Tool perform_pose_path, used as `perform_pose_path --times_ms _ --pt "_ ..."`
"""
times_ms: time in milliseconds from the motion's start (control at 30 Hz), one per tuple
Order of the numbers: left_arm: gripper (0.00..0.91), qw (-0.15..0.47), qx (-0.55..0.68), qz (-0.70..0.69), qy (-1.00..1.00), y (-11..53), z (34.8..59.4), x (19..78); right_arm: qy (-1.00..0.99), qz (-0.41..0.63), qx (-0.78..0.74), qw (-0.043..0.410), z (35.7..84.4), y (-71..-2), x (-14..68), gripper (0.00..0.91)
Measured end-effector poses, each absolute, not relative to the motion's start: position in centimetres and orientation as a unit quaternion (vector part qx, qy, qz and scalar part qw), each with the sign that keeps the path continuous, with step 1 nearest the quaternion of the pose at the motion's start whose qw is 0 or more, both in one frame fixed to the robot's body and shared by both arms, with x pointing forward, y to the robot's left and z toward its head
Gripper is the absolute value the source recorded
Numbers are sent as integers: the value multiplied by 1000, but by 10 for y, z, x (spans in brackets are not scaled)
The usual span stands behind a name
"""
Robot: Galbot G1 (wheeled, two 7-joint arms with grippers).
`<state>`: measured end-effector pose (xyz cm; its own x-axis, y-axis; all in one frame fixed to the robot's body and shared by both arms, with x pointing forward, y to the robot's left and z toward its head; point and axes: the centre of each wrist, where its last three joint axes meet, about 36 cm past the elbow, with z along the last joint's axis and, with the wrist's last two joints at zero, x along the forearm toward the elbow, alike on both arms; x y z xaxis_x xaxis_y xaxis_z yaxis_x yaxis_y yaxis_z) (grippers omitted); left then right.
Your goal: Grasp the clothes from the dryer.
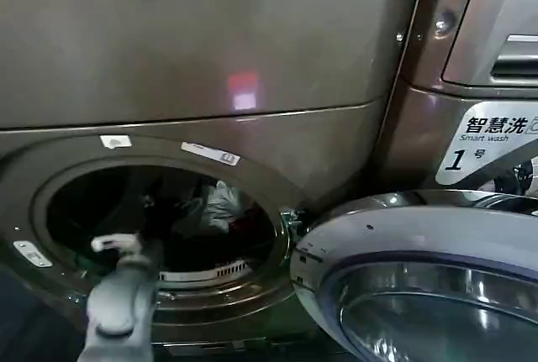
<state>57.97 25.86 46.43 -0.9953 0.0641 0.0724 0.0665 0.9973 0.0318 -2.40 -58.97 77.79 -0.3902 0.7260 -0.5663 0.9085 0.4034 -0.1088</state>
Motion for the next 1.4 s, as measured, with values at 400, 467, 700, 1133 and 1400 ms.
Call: perform_pose_path --times_ms 400,467,700,1133,1400 --pt "907 69 -45 -16 -996 257 466 669 807 -201 508 223 777 -594 -26 907" --pt "907 81 -54 -21 -995 258 467 680 807 -201 508 225 777 -595 -26 907" --pt "907 135 -123 -52 -982 267 472 715 809 -197 505 228 775 -598 -22 907" --pt "907 202 -288 -187 -917 283 486 758 808 -191 507 231 769 -604 -22 907" --pt "907 263 -363 -296 -843 295 485 768 808 -188 508 231 767 -605 -22 907"
